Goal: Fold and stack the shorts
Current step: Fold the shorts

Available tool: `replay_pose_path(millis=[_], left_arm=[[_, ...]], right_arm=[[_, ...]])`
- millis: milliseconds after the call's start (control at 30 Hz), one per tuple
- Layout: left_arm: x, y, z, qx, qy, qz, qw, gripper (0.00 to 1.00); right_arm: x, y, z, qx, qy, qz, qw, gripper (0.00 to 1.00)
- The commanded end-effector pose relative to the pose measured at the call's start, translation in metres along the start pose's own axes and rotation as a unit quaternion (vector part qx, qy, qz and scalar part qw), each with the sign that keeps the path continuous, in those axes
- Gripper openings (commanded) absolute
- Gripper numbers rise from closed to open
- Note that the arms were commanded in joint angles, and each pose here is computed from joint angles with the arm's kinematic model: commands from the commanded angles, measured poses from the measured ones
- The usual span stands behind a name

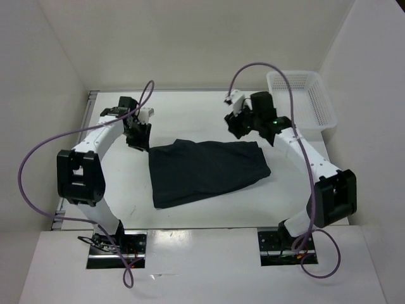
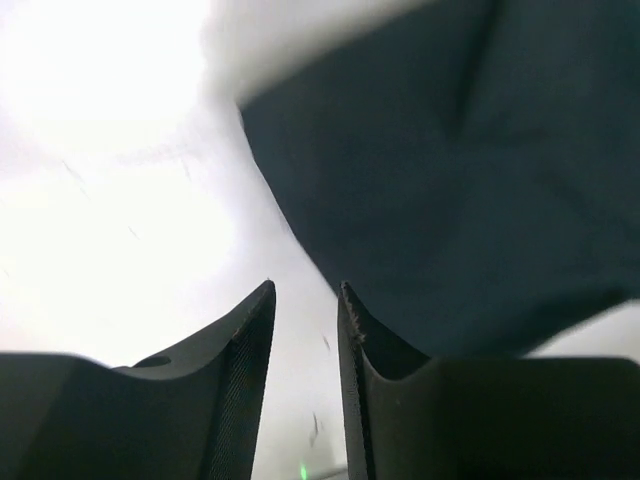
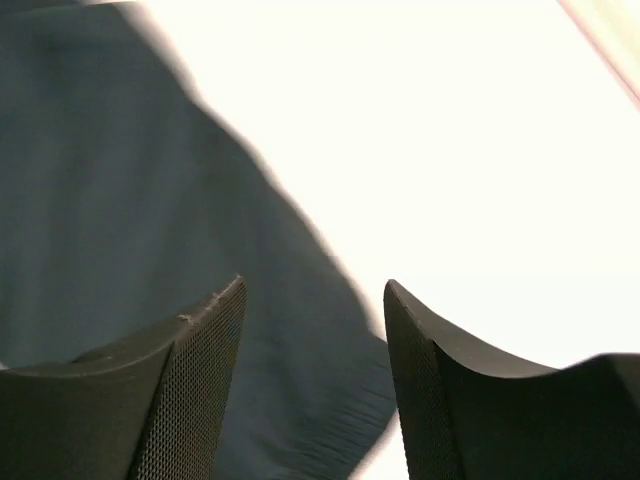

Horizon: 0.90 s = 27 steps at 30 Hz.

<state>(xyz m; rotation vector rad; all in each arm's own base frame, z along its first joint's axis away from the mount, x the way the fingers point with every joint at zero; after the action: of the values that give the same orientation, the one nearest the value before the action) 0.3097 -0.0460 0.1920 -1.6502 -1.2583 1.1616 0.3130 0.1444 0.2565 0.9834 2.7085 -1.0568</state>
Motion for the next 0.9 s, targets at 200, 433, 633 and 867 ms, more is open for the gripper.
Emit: replay_pose_path(millis=[200, 433, 633, 867], left_arm=[[-0.003, 0.061, -0.026, 0.034, -0.001, 0.066, 0.997, 0.44], [0.000, 0.087, -0.016, 0.068, -0.006, 0.065, 0.996, 0.48], [-0.005, 0.102, 0.007, 0.099, -0.001, 0.070, 0.993, 0.43], [-0.005, 0.111, 0.017, 0.120, -0.001, 0.061, 0.991, 0.11]], right_arm=[[-0.069, 0.039, 0.066, 0.058, 0.120, 0.039, 0.990, 0.68], [-0.061, 0.081, 0.112, 0.147, 0.129, -0.016, 0.981, 0.69], [-0.052, 0.083, 0.127, 0.172, 0.131, -0.022, 0.976, 0.65], [-0.038, 0.088, 0.129, 0.182, 0.101, -0.059, 0.976, 0.15]])
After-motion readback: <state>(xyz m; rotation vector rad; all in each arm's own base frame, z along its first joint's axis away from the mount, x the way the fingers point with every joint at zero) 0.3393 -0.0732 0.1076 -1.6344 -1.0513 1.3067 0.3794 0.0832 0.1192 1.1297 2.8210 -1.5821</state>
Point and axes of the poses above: each gripper's point midway between its finger pads, its own y axis out along the fingers, its own x axis along the line the jaws close on, z = x × y, the point moved 10 cm from there along -y, back along the fingers, and after that the axes turned 8 degrees about -y, right-handed, at the moved point
